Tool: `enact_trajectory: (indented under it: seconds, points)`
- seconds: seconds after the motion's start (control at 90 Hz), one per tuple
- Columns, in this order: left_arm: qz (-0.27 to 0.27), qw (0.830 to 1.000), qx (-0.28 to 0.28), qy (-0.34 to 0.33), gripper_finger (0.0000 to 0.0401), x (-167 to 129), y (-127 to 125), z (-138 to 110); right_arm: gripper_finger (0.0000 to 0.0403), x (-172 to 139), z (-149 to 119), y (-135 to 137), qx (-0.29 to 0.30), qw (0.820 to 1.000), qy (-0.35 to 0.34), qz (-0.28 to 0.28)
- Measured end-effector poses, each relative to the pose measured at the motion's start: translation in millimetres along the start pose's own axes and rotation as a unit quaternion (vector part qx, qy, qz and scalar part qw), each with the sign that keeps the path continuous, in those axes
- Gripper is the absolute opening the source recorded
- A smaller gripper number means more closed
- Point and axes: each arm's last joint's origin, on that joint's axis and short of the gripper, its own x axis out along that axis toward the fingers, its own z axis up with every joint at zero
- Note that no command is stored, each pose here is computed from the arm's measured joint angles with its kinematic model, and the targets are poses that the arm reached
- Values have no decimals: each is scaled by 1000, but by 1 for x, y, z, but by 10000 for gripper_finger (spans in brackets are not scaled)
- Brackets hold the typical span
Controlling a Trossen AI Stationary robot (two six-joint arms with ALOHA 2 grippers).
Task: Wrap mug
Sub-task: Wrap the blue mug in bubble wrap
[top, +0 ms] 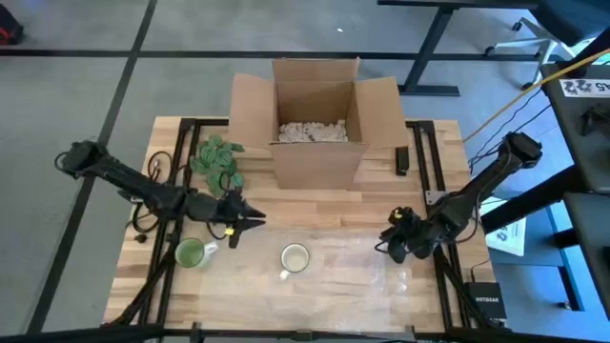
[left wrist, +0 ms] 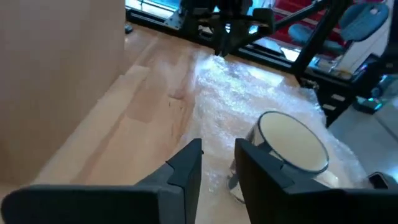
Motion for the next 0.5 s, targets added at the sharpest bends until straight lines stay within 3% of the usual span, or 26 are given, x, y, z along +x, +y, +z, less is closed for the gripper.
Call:
enact_trajectory:
  seconds: [0.5]
  points:
    - [-4, 1000, 2, 5, 79, 1, 2, 0, 53, 17, 1, -2, 42, 996, 70, -26]
